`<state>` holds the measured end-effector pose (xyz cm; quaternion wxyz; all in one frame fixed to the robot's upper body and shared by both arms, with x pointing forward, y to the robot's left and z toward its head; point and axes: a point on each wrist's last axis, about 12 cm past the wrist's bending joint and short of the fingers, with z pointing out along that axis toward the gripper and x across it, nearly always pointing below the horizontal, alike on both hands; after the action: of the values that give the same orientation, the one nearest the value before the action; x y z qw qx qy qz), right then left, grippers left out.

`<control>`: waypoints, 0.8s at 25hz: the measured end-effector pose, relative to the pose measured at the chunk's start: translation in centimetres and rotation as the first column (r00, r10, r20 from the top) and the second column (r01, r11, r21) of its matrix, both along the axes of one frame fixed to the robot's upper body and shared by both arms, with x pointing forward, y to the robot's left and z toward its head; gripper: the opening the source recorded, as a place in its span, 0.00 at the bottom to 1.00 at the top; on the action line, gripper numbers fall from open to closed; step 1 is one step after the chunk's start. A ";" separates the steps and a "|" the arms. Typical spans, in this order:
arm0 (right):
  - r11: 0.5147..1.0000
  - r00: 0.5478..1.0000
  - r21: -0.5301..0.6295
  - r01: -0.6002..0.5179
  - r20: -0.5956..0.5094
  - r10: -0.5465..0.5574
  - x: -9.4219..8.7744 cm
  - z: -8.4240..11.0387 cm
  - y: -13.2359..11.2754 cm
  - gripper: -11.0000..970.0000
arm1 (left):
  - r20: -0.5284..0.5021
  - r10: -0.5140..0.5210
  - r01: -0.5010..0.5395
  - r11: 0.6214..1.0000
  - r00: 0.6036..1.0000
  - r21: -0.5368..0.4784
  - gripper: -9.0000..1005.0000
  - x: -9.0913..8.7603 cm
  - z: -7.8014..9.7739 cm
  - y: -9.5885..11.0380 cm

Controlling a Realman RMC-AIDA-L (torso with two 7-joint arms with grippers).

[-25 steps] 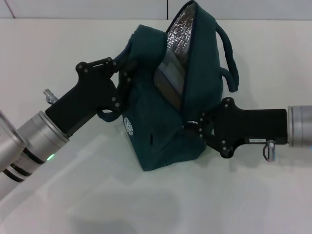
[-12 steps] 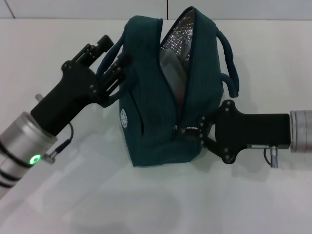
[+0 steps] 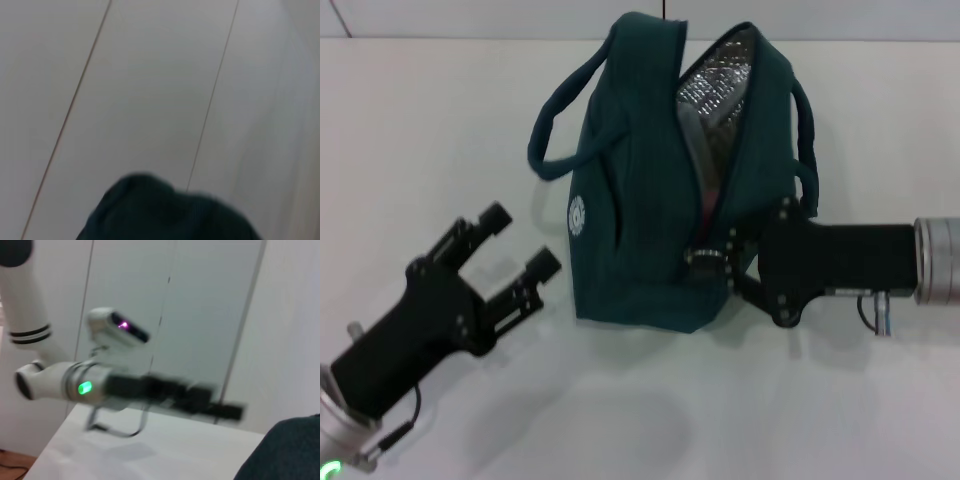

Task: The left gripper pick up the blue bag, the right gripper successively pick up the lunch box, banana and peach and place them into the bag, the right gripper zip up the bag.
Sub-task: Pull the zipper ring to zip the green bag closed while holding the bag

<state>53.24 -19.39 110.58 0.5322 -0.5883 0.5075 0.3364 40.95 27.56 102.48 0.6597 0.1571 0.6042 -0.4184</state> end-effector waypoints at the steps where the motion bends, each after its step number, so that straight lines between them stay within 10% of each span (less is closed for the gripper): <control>1: 1.000 1.000 0.004 0.004 0.003 -0.004 0.1 0.1 0.0 0.02 | -0.007 0.009 -0.009 1.000 1.000 0.021 0.81 -0.5 -0.4 0.0; 7: 0.999 1.000 0.027 0.019 0.012 -0.019 1.7 1.1 0.6 0.02 | -0.082 0.036 -0.027 0.993 0.996 0.114 0.87 -0.6 -1.9 -0.3; 20: 0.996 0.997 0.061 0.069 -0.021 -0.068 3.4 1.4 1.5 0.02 | -0.067 -0.029 0.043 0.975 0.997 0.219 0.82 5.0 -1.3 -2.3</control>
<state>56.66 -17.88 111.95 0.5566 -0.5508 0.5216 0.3388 45.94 25.24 101.21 0.6112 0.2267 0.6644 -0.3657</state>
